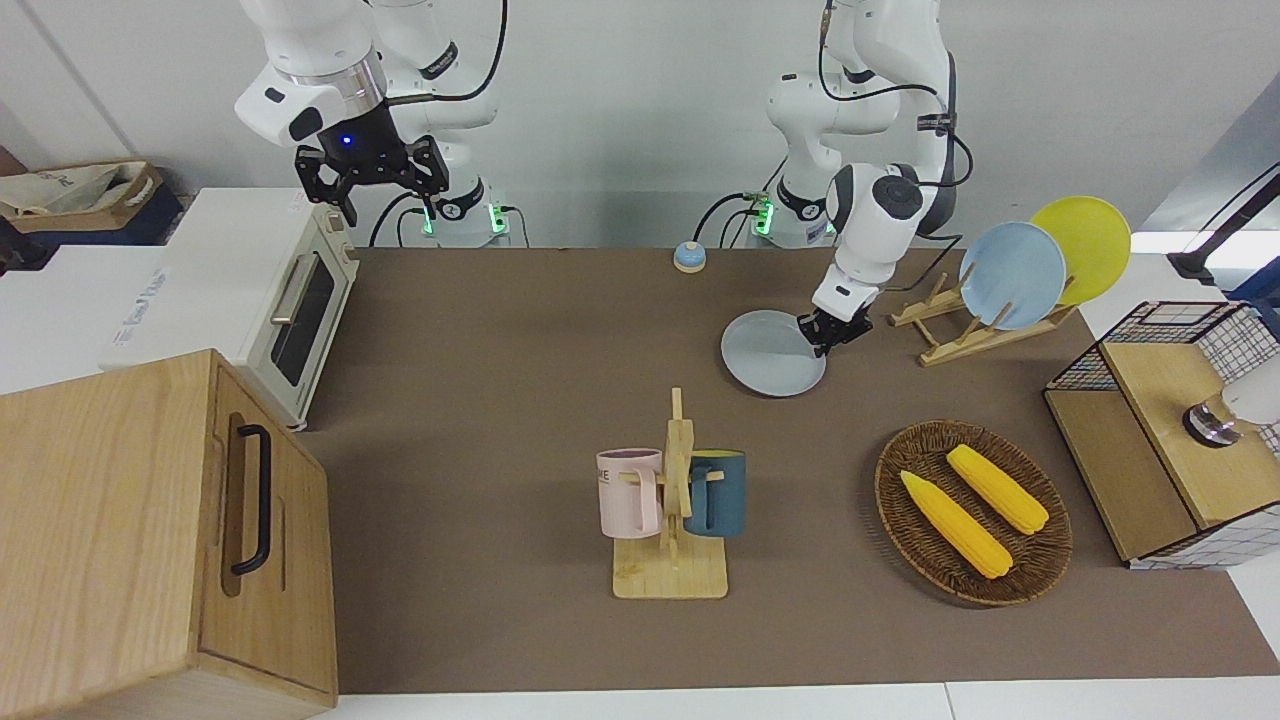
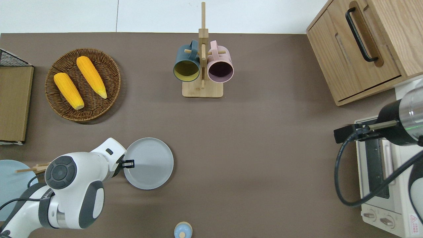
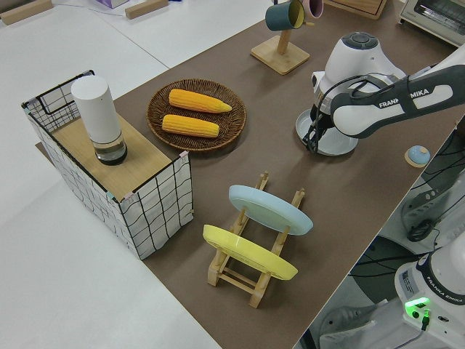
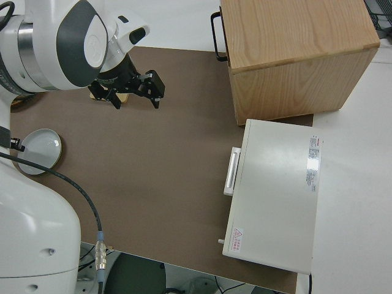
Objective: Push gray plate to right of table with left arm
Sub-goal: 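Push the gray plate with the left gripper toward the toaster oven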
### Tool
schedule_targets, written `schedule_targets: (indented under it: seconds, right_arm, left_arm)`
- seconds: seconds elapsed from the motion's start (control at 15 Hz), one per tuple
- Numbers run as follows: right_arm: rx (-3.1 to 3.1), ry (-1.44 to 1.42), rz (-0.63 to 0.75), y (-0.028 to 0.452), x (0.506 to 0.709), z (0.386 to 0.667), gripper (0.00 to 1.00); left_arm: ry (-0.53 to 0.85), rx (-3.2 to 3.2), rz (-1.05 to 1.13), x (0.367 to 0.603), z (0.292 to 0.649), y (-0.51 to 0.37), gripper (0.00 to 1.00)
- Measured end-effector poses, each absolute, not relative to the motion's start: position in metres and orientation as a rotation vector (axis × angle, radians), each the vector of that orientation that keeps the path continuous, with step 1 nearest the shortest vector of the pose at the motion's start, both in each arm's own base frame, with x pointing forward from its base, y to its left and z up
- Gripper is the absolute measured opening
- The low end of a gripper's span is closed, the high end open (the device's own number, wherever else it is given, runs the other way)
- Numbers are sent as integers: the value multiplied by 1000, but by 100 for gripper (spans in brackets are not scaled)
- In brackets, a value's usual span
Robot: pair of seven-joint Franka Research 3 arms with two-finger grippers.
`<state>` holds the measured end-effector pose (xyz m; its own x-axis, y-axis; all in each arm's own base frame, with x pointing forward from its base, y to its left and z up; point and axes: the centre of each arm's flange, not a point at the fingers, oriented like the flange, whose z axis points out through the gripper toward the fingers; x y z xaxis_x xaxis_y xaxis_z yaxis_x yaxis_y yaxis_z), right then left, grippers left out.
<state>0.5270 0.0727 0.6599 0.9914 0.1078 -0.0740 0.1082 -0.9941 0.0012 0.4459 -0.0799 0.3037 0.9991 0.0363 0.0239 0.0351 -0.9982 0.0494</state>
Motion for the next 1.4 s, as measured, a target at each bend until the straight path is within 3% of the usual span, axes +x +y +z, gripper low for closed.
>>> schedule_targets:
  seconds: [0.87, 1.4]
  right_arm:
    - [3130, 170, -116, 73, 527, 660, 99]
    - [3130, 170, -116, 73, 527, 660, 99]
  left_arm:
    - [375, 3049, 45, 413, 309, -204, 3]
    - [680, 2995, 67, 392, 311, -302, 3]
